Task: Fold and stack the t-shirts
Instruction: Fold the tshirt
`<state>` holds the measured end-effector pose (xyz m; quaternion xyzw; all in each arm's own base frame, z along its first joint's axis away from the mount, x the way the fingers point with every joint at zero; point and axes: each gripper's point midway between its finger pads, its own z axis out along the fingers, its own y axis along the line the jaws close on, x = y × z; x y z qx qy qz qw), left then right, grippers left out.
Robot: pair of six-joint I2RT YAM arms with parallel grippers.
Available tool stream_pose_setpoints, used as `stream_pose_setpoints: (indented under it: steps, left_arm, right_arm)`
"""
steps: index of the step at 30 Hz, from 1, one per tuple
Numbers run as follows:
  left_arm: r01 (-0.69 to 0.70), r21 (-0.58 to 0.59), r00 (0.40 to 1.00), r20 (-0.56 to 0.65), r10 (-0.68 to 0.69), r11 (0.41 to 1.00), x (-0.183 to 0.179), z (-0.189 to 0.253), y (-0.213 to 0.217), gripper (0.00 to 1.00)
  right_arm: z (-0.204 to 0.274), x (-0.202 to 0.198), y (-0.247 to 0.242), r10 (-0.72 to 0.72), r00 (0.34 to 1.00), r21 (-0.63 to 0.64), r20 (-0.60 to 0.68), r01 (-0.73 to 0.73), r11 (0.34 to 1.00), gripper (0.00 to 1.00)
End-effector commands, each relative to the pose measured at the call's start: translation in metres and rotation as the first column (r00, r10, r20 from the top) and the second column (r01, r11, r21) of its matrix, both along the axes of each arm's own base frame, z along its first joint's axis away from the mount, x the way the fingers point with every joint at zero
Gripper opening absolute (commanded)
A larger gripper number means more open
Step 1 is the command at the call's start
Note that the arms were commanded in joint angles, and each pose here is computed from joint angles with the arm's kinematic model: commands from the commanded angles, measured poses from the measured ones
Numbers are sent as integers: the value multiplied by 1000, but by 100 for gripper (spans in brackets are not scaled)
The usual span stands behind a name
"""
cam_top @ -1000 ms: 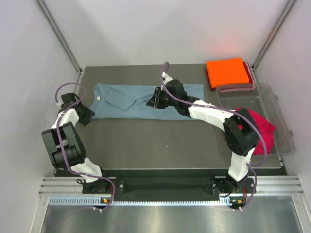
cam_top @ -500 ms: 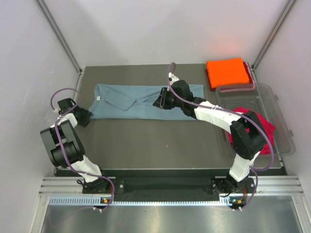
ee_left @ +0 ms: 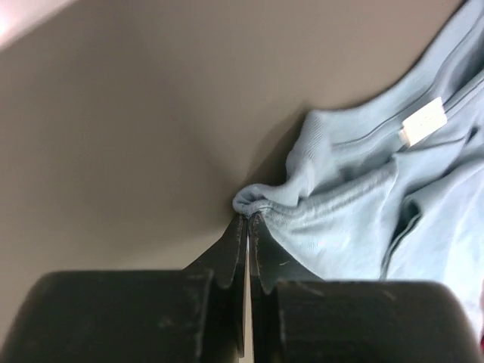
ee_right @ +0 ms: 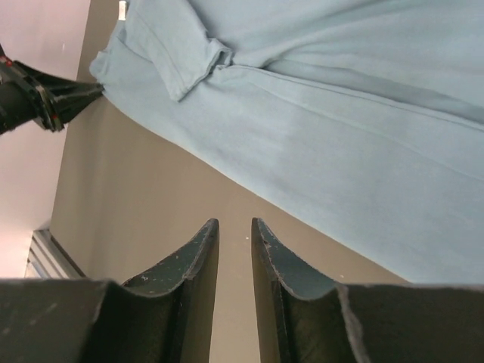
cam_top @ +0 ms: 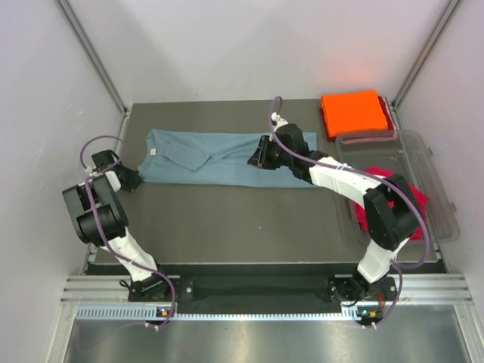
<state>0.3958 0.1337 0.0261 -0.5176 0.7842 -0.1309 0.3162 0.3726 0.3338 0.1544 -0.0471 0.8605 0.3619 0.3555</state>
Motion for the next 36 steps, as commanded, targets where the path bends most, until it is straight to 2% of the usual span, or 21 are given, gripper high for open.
stream_pose_setpoints:
  steps: [1, 3, 8, 9, 11, 13, 20, 23, 24, 26, 27, 29, 30, 31, 32, 34, 36]
  left_arm:
    - [-27, 32, 1000, 8, 26, 999, 20, -11, 18, 0]
    - [-22, 15, 1000, 21, 21, 1000, 36, -16, 22, 0]
    - [-10, -18, 989, 150, 13, 1000, 90, -3, 31, 0]
    - [-4, -34, 990, 143, 8, 999, 96, -14, 29, 0]
    - [6, -37, 980, 199, 2, 999, 121, -2, 33, 0]
    - [32, -51, 976, 215, -21, 998, 137, -11, 26, 0]
    - [77, -68, 936, 349, -49, 995, 202, 11, 24, 0]
    - [80, -71, 941, 335, -52, 994, 200, 14, 23, 11]
    - [70, -51, 936, 349, -48, 996, 196, 31, 24, 20]
    - [35, -26, 952, 306, -25, 999, 177, 24, 24, 29]
    - [32, -4, 946, 324, -29, 999, 173, 43, 24, 36]
    - [19, 22, 959, 281, -25, 1000, 156, 48, 22, 39]
    - [21, 28, 962, 272, -28, 999, 151, 52, 22, 45]
    - [35, 44, 966, 255, -45, 998, 143, 49, 19, 61]
    - [54, 69, 961, 267, -70, 996, 139, 65, 14, 72]
    - [74, 132, 975, 197, -100, 988, 123, 61, -1, 76]
    - [71, 199, 973, 203, -112, 977, 112, 84, -19, 77]
  right_arm:
    - [40, 7, -22, -38, 994, 13, 104, 37, 999, 25]
    - [35, 3, -34, -52, 994, -18, 92, 54, 998, 25]
    - [32, 11, -61, -106, 989, -49, 101, 111, 993, 25]
    - [28, 13, -66, -119, 988, -60, 99, 125, 990, 25]
    - [26, 18, -76, -144, 984, -75, 102, 151, 986, 25]
    - [21, 23, -85, -166, 981, -88, 99, 175, 981, 25]
    - [3, 33, -95, -174, 981, -168, 82, 186, 968, 25]
    - [1, 31, -102, -177, 982, -193, 74, 188, 963, 25]
    - [4, 28, -105, -181, 980, -192, 76, 193, 962, 25]
    - [14, 22, -109, -185, 978, -178, 93, 199, 964, 25]
    - [14, 17, -111, -185, 979, -180, 90, 198, 964, 25]
    - [25, 8, -115, -179, 978, -168, 109, 196, 966, 25]
    - [21, 2, -117, -179, 979, -174, 100, 194, 965, 26]
    - [21, -2, -119, -175, 979, -174, 102, 191, 966, 26]
    - [28, -7, -121, -183, 977, -153, 108, 198, 968, 26]
    - [23, -18, -119, -182, 979, -117, 88, 191, 975, 26]
    - [26, -30, -118, -169, 982, -75, 81, 175, 982, 26]
